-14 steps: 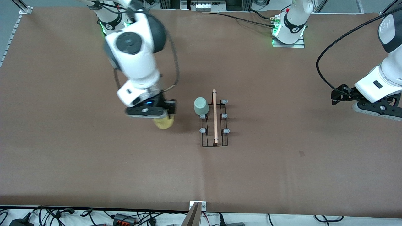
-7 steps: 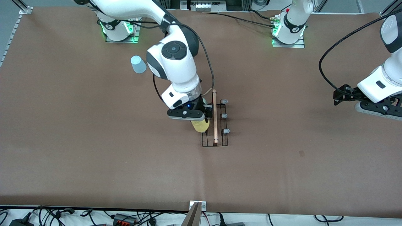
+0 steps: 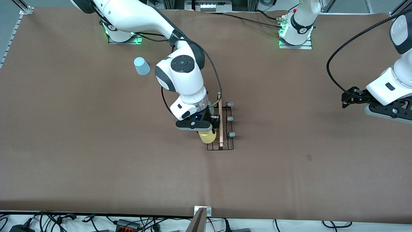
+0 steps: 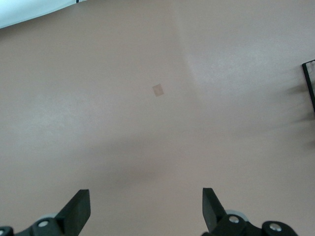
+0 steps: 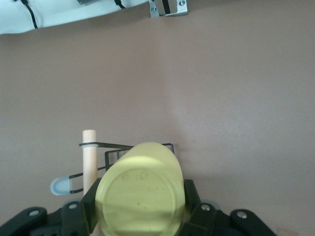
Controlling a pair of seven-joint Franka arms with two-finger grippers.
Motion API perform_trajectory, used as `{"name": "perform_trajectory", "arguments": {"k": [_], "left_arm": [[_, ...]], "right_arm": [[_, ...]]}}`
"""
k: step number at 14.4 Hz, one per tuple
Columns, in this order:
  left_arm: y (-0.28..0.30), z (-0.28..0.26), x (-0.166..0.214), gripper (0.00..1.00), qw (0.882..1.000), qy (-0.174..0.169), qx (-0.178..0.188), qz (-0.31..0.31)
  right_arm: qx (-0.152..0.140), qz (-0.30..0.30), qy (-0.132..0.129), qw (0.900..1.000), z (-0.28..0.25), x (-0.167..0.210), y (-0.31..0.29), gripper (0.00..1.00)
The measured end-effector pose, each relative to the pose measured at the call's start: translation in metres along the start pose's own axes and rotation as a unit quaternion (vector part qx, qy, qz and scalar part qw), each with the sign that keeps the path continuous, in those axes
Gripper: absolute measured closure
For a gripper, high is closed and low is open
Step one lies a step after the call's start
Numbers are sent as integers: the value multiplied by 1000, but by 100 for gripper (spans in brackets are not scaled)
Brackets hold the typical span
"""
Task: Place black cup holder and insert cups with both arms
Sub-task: 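Carry the yellow cup to the rack with the right gripper, then lower the yellow cup onto a rack peg and open the right gripper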
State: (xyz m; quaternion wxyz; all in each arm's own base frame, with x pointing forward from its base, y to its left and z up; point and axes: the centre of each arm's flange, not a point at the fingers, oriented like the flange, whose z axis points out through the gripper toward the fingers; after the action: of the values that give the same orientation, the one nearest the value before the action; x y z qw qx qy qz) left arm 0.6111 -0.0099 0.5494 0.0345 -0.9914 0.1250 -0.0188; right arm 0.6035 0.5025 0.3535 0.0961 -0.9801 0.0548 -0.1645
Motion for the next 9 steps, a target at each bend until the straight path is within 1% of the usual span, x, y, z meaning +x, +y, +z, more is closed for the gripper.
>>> {"name": "perform_trajectory", "arguments": {"k": [6,7,8,9], "left_arm": [[1,0,0,0,1000,0,0,2],[1,0,0,0,1000,0,0,2],[1,0,0,0,1000,0,0,2],[1,0,0,0,1000,0,0,2]], "right_arm": [[-10,-6,-7,1000,16,-8,3,31],[-13,-9,-5,1000,17,-8,3,26],[-14,-9,-4,1000,17,-7,4,18],[-15,-9,-3,1000,17,-7,5,18]]}}
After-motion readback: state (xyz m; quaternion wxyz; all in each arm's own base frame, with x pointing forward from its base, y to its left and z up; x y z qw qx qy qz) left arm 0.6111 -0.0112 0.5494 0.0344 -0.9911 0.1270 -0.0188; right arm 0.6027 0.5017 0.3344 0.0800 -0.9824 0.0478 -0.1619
